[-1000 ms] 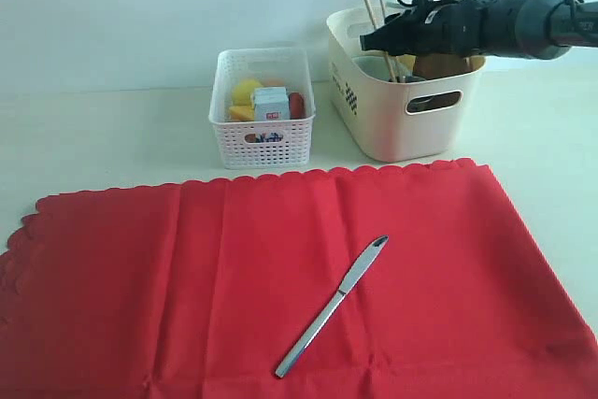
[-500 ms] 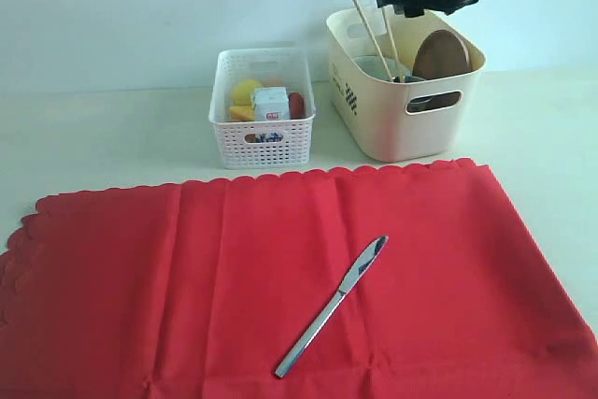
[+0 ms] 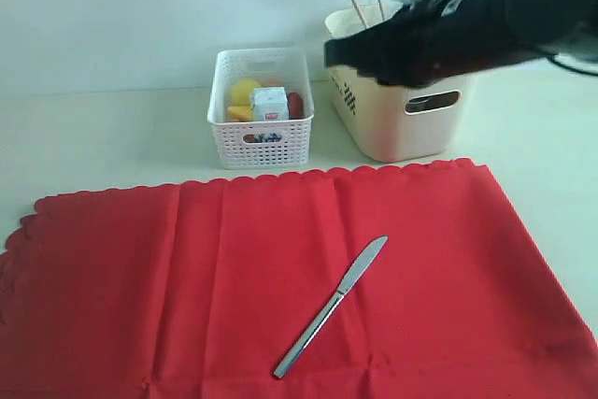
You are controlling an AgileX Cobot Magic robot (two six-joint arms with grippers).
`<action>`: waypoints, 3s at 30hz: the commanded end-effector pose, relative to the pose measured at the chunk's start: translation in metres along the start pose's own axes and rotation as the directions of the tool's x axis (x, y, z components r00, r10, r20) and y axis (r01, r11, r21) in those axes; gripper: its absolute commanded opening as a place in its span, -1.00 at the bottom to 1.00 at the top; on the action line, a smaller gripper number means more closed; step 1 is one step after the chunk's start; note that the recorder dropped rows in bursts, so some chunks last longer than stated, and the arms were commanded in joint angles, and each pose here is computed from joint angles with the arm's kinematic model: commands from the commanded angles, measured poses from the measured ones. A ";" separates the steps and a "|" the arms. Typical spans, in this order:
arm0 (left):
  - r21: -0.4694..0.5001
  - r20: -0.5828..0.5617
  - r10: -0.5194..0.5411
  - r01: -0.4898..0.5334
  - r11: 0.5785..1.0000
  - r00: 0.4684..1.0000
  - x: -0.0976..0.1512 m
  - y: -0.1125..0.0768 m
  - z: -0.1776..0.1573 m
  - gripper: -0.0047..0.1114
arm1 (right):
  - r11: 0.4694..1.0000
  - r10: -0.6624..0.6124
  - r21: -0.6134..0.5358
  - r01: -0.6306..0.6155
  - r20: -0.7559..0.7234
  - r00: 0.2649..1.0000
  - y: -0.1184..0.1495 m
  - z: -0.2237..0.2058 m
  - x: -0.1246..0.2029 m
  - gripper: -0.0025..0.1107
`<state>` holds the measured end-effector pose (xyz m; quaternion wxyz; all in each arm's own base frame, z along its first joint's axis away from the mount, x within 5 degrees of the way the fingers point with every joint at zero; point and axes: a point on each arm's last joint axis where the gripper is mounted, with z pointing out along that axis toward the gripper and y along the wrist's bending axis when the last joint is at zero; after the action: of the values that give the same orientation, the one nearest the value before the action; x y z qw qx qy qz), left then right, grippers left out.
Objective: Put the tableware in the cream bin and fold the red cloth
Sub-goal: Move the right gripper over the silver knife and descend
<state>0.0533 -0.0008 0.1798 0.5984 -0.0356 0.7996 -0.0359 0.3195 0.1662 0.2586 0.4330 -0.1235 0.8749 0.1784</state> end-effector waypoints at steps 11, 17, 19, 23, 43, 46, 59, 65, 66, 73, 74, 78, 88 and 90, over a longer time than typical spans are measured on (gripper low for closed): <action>0.006 0.013 -0.003 0.002 1.000 1.000 -0.001 0.000 0.000 -0.90 | 0.989 -0.112 -0.092 0.115 0.040 0.993 0.040 -0.042 0.073 -0.96; 0.006 0.013 -0.003 0.002 1.000 1.000 -0.001 0.000 0.000 -0.90 | 0.987 -0.126 -0.100 0.126 -0.001 0.992 0.040 -0.042 0.078 -0.96; 0.006 0.013 -0.003 0.002 1.000 1.000 -0.001 0.000 0.000 -0.90 | 0.987 -0.124 -0.099 0.123 0.001 0.992 0.040 -0.042 0.078 -0.96; 0.006 0.013 -0.003 0.002 1.000 1.000 -0.001 0.000 0.000 -0.90 | 0.985 -0.135 -0.115 0.126 -0.075 0.988 0.041 -0.043 0.085 -0.96; 0.006 0.013 -0.003 0.002 1.000 1.000 -0.001 0.000 0.000 -0.90 | 0.967 -0.232 -0.146 0.211 -0.146 0.962 0.041 -0.044 0.093 -0.96; 0.006 0.013 -0.003 0.002 1.000 1.000 -0.001 0.000 0.000 -0.90 | 0.966 -0.233 -0.148 0.210 -0.153 0.960 0.041 -0.044 0.093 -0.96; 0.006 0.013 -0.003 0.002 1.000 1.000 -0.001 0.000 0.000 -0.90 | 0.967 -0.232 -0.146 0.211 -0.147 0.962 0.041 -0.044 0.093 -0.96; 0.006 0.013 -0.003 0.002 1.000 1.000 -0.001 0.000 0.000 -0.90 | 0.961 -0.256 -0.151 0.233 -0.156 0.954 0.041 -0.044 0.094 -0.96; 0.006 0.013 -0.003 0.002 1.000 1.000 -0.001 0.000 0.000 -0.90 | 0.961 -0.256 -0.151 0.233 -0.156 0.954 0.041 -0.044 0.094 -0.96; 0.006 0.013 -0.003 0.002 1.000 1.000 -0.001 0.000 0.000 -0.90 | 0.954 -0.281 -0.154 0.258 -0.149 0.948 0.041 -0.044 0.094 -0.96; 0.006 0.013 -0.003 0.002 1.000 1.000 -0.001 0.000 0.000 -0.90 | 0.952 -0.285 -0.154 0.263 -0.146 0.947 0.041 -0.044 0.093 -0.96; 0.006 0.013 -0.003 0.002 1.000 1.000 -0.001 0.000 0.000 -0.90 | 0.947 -0.303 -0.158 0.280 -0.147 0.942 0.041 -0.044 0.094 -0.96; 0.006 0.013 -0.003 0.002 1.000 1.000 -0.001 0.000 0.000 -0.90 | 0.937 -0.332 -0.165 0.308 -0.150 0.931 0.041 -0.044 0.094 -0.96; 0.006 0.013 -0.003 0.002 1.000 1.000 -0.001 0.000 0.000 -0.90 | 0.936 -0.335 -0.173 0.306 -0.170 0.927 0.041 -0.045 0.096 -0.96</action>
<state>0.0533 -0.0008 0.1798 0.5984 -0.0356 0.7996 -0.0359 0.2174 0.1796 0.2141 0.3609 -0.3010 0.8685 0.1579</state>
